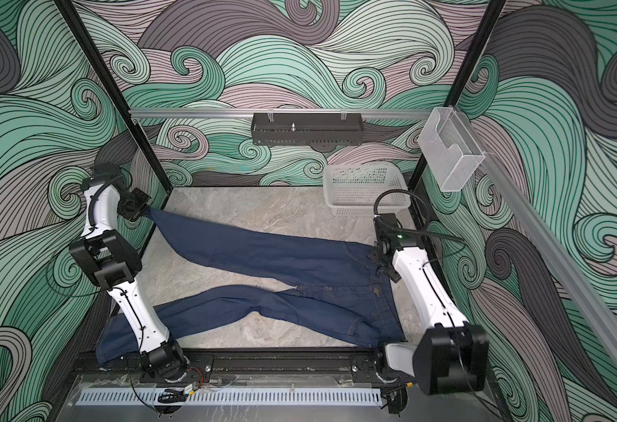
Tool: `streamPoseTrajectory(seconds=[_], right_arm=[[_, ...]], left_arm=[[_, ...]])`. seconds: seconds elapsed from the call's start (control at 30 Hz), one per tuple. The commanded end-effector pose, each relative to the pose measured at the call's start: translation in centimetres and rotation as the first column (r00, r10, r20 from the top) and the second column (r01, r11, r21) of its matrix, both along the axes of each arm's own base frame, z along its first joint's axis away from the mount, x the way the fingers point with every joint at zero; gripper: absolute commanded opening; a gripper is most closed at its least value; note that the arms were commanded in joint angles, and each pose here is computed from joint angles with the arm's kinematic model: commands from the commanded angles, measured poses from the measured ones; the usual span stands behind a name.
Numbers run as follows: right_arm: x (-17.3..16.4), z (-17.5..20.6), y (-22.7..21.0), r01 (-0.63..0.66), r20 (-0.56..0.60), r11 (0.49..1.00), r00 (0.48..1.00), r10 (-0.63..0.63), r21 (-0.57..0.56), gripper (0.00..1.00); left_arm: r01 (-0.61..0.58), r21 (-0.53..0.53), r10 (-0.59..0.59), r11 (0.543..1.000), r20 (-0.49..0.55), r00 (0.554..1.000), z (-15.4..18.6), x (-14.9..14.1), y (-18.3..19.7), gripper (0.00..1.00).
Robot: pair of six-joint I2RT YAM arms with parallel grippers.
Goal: Fold and stack the trousers
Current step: Flatten out the trousers at the center of the table.
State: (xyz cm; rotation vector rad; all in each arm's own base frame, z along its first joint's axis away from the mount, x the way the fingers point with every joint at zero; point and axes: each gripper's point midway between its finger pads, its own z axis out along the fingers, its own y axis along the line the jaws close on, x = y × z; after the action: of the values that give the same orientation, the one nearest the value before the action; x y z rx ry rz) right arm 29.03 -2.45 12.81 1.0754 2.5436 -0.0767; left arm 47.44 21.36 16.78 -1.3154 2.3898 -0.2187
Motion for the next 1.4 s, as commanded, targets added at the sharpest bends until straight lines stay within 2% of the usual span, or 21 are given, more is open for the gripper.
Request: streamPoseTrajectory(seconds=[0.0,0.17,0.33,0.53,0.67,0.8,0.93,1.17,1.37], right_arm=[[5.9,-1.1,0.3,-0.110,0.143,0.993,0.984,0.102,0.050,0.73],[10.1,-5.4,-0.8,-0.150,0.082,0.984,0.986,0.143,0.097,0.76],[12.7,-8.1,-1.9,-0.161,0.039,0.983,0.987,0.158,0.084,0.73],[13.3,-10.5,-3.4,-0.145,-0.029,0.988,0.989,0.147,0.044,0.72],[13.1,-11.9,-3.6,-0.133,-0.072,0.988,0.988,0.139,0.076,0.69],[13.4,-12.1,-3.8,-0.126,-0.089,0.989,0.987,0.132,0.073,0.60],[13.1,-13.1,-3.5,-0.126,-0.131,0.986,0.981,0.140,0.110,0.44],[12.7,-13.0,-2.5,-0.131,-0.131,0.978,0.979,0.153,0.162,0.32],[12.8,-11.7,-2.1,-0.140,-0.101,0.973,0.982,0.160,0.182,0.10]], left_arm=[[-0.015,0.004,0.015,1.000,0.012,1.000,1.4,-0.5,0.2,0.00],[-0.014,0.004,0.014,1.000,0.007,1.000,1.1,-0.4,0.2,0.00],[-0.015,0.017,0.015,1.000,0.002,1.000,1.1,-0.6,0.4,0.00],[-0.016,0.027,0.016,0.999,-0.004,1.000,1.0,-0.6,0.5,0.00],[-0.016,0.034,0.017,0.999,-0.011,1.000,0.9,-0.7,0.6,0.00],[-0.016,0.040,0.016,0.999,-0.012,1.000,1.0,-0.9,0.7,0.00],[-0.017,0.044,0.017,0.999,-0.011,1.000,1.1,-0.9,0.7,0.00],[-0.015,0.045,0.016,0.999,-0.012,1.000,1.1,-1.0,0.7,0.00],[-0.016,0.045,0.016,0.999,-0.013,1.000,1.1,-1.0,0.8,0.00]])
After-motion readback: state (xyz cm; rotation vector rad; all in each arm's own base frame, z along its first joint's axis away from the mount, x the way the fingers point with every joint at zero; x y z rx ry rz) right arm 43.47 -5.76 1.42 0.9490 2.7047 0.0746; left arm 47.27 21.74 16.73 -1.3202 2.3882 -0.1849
